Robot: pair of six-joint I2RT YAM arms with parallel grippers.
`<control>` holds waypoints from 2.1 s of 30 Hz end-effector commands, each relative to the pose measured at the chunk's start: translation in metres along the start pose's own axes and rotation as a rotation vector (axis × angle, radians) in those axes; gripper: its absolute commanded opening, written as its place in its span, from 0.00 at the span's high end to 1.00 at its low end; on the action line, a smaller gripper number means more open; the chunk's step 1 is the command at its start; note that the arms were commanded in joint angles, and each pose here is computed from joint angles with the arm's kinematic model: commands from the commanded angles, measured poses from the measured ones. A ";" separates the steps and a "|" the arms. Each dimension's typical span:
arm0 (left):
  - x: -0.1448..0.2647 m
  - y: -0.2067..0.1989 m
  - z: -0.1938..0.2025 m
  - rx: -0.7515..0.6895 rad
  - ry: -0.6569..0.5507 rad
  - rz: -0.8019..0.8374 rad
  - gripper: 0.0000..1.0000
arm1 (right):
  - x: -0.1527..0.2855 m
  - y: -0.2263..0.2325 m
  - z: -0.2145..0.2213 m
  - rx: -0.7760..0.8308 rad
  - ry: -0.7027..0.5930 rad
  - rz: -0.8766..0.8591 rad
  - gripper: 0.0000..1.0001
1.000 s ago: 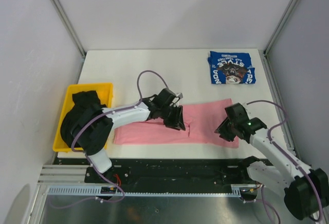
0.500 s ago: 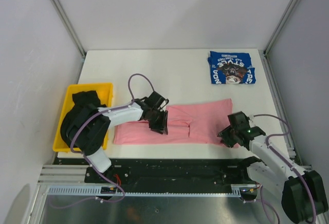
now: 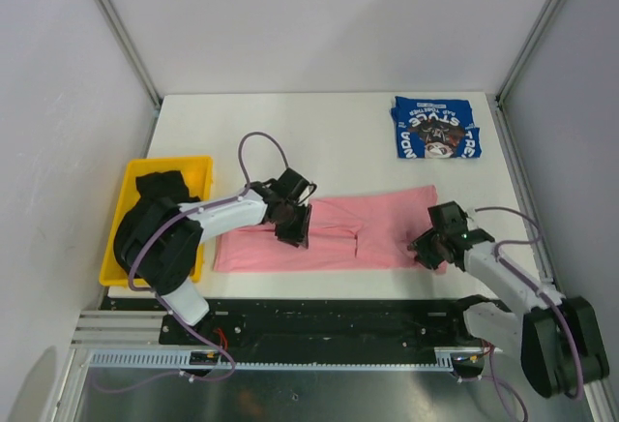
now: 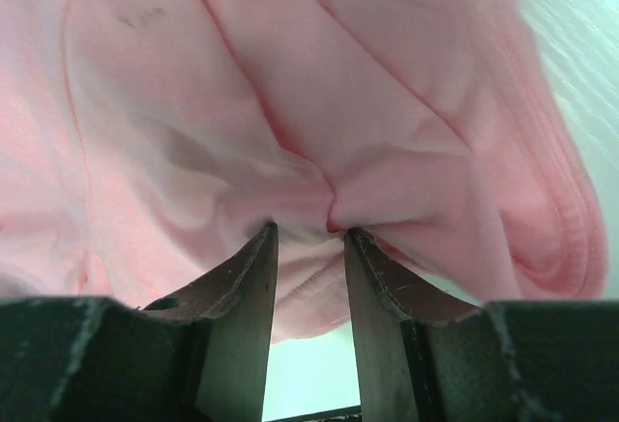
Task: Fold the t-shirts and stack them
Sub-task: Rotate the tshirt 90 degrees
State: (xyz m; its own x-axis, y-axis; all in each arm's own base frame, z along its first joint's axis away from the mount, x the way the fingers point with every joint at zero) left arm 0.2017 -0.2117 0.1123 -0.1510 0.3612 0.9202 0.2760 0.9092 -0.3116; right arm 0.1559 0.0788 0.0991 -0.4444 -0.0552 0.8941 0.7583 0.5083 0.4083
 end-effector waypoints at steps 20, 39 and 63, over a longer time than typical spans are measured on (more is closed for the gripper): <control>0.000 0.034 0.044 0.022 -0.007 -0.265 0.67 | -0.082 0.136 0.018 0.445 -0.030 0.056 0.62; -0.002 -0.045 0.017 0.060 0.017 -0.032 0.67 | -0.149 0.291 -0.022 0.828 -0.033 0.019 0.64; 0.034 -0.060 -0.054 0.027 -0.134 0.122 0.61 | -0.088 0.397 -0.084 0.788 -0.207 -0.427 0.51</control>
State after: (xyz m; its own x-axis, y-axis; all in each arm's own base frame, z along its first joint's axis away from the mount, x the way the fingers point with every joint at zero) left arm 0.2508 -0.2917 0.1432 -0.1977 0.4517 0.8700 0.2139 0.8860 -0.4114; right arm 0.5402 0.2102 0.1136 -0.6393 -0.1964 0.7434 0.0637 0.9500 0.3057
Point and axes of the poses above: each gripper's point midway between its finger pads, its own x axis back along the fingers, its own y axis along the line the jaws close on, z = x × y, the point moved 9 cm from there along x, back along the fingers, and after that the axes turned 2 degrees about -x, right-handed, at the moved point
